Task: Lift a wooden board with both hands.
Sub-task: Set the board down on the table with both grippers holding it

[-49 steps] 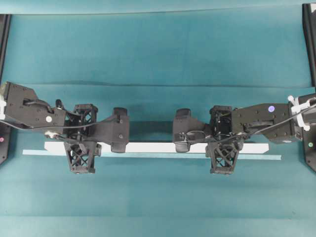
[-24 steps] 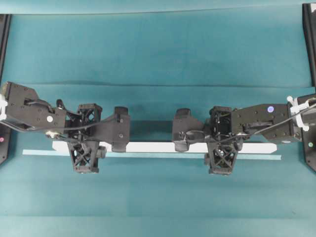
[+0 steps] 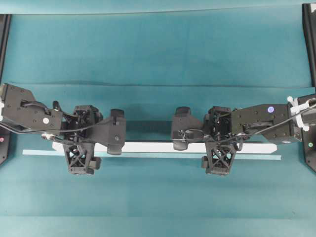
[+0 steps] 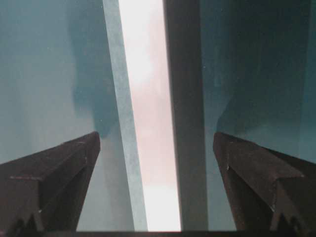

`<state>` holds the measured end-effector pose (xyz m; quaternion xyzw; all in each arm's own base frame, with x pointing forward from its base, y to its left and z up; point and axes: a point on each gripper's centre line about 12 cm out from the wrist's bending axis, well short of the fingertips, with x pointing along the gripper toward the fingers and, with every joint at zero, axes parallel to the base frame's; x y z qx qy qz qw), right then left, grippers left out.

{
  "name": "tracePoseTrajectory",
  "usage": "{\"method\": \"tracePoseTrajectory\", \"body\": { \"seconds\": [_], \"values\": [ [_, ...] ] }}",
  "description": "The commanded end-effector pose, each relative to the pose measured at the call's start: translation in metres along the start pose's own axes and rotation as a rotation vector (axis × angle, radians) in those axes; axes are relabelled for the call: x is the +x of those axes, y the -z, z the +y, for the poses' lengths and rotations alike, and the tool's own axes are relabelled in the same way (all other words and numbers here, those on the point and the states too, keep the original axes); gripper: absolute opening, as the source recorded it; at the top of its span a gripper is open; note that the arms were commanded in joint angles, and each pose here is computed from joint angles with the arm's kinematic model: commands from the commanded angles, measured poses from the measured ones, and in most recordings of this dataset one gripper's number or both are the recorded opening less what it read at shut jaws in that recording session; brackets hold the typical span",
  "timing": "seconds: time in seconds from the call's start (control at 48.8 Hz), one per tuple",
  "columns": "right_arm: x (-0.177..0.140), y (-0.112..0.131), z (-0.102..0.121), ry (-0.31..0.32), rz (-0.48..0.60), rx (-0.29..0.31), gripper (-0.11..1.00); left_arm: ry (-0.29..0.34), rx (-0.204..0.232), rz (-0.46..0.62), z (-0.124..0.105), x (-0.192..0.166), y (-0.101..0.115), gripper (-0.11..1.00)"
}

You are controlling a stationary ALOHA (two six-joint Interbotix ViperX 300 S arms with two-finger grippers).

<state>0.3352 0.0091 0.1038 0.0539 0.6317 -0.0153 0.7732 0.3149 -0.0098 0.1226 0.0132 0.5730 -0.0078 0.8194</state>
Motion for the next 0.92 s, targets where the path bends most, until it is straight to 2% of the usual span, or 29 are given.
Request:
{"method": "tracePoseTrajectory", "body": {
  "seconds": [0.0,0.184,0.41,0.799,0.901],
  "values": [
    [-0.009,-0.005,0.001,-0.004,-0.033,0.006,0.93,0.0,0.003,-0.049,0.0,-0.015,-0.009,0.98],
    [-0.039,-0.007,0.002,-0.015,-0.119,0.02,0.93,0.0,0.002,-0.115,0.0,-0.044,-0.014,0.98],
    [-0.082,-0.006,0.0,-0.026,-0.246,0.036,0.93,0.001,-0.001,-0.272,0.001,-0.092,-0.019,0.98],
    [-0.143,0.002,-0.001,-0.038,-0.457,0.019,0.93,0.007,0.0,-0.489,0.0,-0.151,-0.01,0.98],
    [-0.155,0.007,-0.001,-0.045,-0.521,0.019,0.93,0.012,-0.012,-0.558,0.0,-0.166,-0.006,0.98]
  ]
}}
